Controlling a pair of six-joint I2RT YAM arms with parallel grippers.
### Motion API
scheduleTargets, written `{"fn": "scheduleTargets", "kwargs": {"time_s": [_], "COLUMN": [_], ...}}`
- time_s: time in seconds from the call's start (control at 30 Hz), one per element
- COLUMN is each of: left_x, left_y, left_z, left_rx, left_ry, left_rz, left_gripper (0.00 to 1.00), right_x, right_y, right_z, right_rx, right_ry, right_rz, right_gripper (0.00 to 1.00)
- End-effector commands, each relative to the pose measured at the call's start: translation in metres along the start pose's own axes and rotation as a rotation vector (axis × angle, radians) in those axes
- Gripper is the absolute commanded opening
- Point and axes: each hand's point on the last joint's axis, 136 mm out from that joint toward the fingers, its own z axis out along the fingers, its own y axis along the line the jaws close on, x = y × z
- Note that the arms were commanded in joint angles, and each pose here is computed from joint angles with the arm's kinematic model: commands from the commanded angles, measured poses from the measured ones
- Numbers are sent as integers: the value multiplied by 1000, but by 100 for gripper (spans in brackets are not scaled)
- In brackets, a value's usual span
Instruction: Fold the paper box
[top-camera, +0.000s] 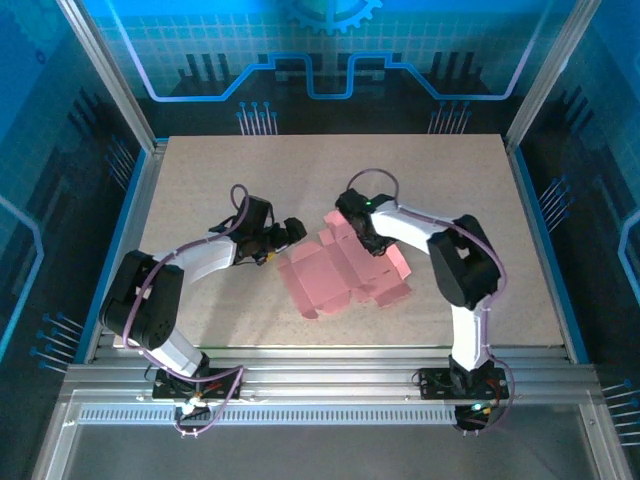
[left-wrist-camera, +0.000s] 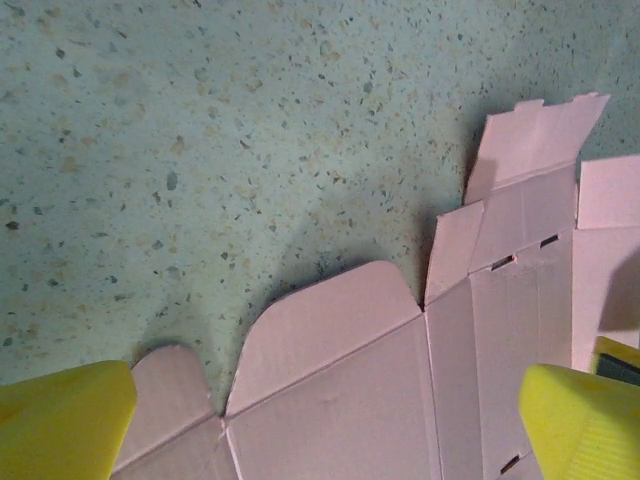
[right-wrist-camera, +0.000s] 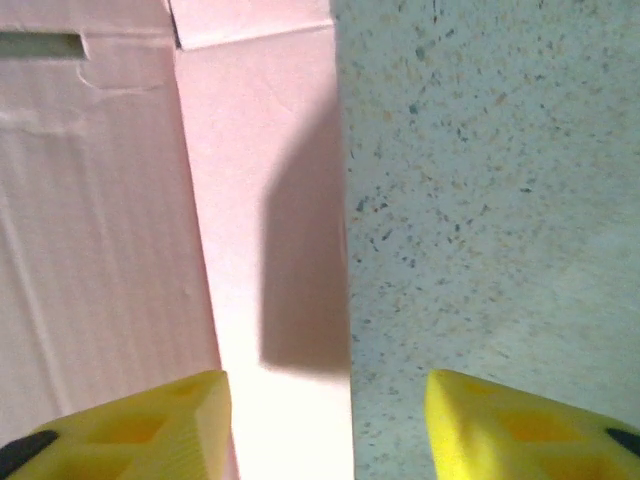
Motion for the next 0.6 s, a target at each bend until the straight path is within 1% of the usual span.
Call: {"fn": "scheduleTargets", "kwargs": {"time_s": [0.0, 0.1, 0.13, 0.27, 0.3, 0.33, 0.37, 0.47, 0.5, 0.57], "left_x": [5, 7, 7, 12, 13, 15, 18, 29, 32, 36], "left_y": [-8, -12, -13, -25, -27, -31, -35, -39, -39, -42], "left_z": [3, 6, 7, 7, 8, 8, 10, 18, 21, 25], "left_rx": [-3, -2, 1, 33, 39, 50, 60, 64, 66, 73], "left_ry": [16, 25, 26, 38, 42, 47, 58, 99, 110, 119], "left_rz": [73, 87, 91, 127, 136, 145, 155, 158, 157, 162], "left_gripper": [99, 99, 99, 99, 99, 98, 94, 88, 88, 87], "right_x": [-7, -4, -5, -6, -6, -6, -5, 1, 3, 4], "right_y": [16, 19, 19, 26, 26, 25, 23, 11, 8, 7], "right_z": [-11, -12, -13, -19, -18, -17, -13, 3, 7, 9], "right_rx": [-234, -357, -404, -657, -709, -736, -752, -716, -711, -746], "right_ry": [-67, -87, -98, -142, -145, -150, -148, -129, -117, -109], "right_rz": [84, 132, 152, 230, 245, 256, 269, 307, 320, 343], "right_gripper": [57, 59, 61, 69, 70, 70, 69, 65, 62, 59]}}
